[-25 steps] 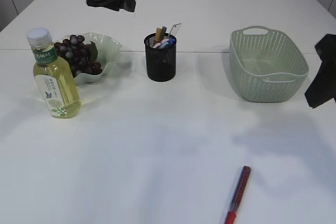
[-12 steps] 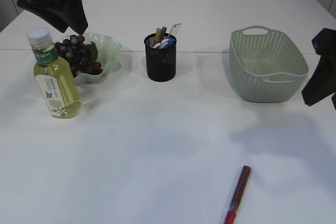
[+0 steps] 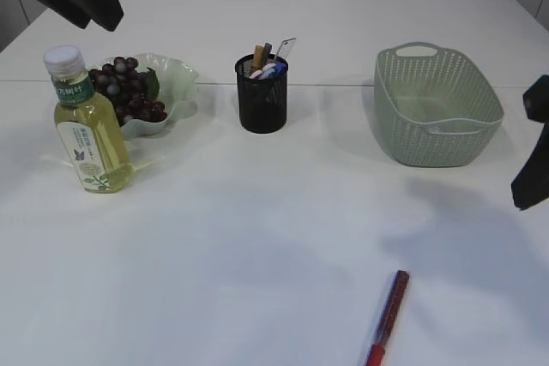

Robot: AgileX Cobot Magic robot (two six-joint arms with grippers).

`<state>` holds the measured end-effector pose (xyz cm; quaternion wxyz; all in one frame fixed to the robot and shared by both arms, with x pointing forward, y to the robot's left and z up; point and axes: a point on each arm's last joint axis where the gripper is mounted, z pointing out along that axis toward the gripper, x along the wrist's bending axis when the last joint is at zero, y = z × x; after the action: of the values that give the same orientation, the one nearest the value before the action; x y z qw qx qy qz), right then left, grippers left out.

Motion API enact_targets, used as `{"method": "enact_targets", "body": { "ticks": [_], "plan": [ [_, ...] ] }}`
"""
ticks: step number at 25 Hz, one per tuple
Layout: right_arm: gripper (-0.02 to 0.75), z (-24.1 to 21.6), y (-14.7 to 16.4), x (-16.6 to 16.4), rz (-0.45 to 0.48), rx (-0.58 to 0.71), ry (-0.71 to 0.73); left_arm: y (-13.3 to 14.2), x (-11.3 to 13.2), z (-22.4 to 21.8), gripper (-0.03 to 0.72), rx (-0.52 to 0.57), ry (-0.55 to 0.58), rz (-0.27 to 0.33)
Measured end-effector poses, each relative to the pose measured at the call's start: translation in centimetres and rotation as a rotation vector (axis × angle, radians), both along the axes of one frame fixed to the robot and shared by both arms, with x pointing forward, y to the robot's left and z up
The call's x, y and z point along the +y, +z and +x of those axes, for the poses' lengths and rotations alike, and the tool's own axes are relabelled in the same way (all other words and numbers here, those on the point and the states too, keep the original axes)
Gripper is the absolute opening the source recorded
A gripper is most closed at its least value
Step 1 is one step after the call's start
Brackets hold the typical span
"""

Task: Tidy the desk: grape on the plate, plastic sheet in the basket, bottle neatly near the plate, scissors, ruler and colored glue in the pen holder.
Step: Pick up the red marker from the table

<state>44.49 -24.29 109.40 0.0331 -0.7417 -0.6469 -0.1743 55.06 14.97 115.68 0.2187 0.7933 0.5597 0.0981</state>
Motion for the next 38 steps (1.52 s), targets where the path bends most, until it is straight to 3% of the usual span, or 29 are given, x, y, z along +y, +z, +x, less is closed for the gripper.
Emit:
{"method": "enact_targets", "body": {
  "ticks": [7, 14, 18, 23, 30, 34, 38],
  "plan": [
    [0.405, -1.5, -0.4, 2.0, -0.011, 0.031, 0.019, 1.1, 0.4, -0.8, 0.228, -0.028, 0.000, -0.013],
    [0.405, -1.5, -0.5, 1.9, -0.050, 0.009, 0.077, 1.1, 0.4, -0.8, 0.228, -0.026, 0.000, -0.012],
    [0.405, -1.5, -0.5, 1.9, -0.111, -0.060, 0.327, 1.1, 0.2, -0.8, 0.228, -0.017, -0.004, -0.031],
    [0.405, -1.5, -0.5, 1.9, -0.189, -0.173, 0.738, 1.1, 0.1, -0.9, 0.228, -0.012, -0.006, -0.041],
    [0.405, -0.9, -1.2, 2.4, -0.233, -0.250, 1.127, 1.1, 0.1, -0.9, 0.228, -0.011, -0.006, -0.043],
    [0.405, 0.2, -2.6, 2.7, -0.238, -0.232, 1.290, 1.1, 0.1, -0.9, 0.228, -0.011, -0.008, -0.043],
    [0.405, 1.0, -3.8, 3.0, -0.221, -0.192, 1.311, 1.1, 0.1, -0.9, 0.228, -0.012, -0.011, -0.041]
  ]
}}
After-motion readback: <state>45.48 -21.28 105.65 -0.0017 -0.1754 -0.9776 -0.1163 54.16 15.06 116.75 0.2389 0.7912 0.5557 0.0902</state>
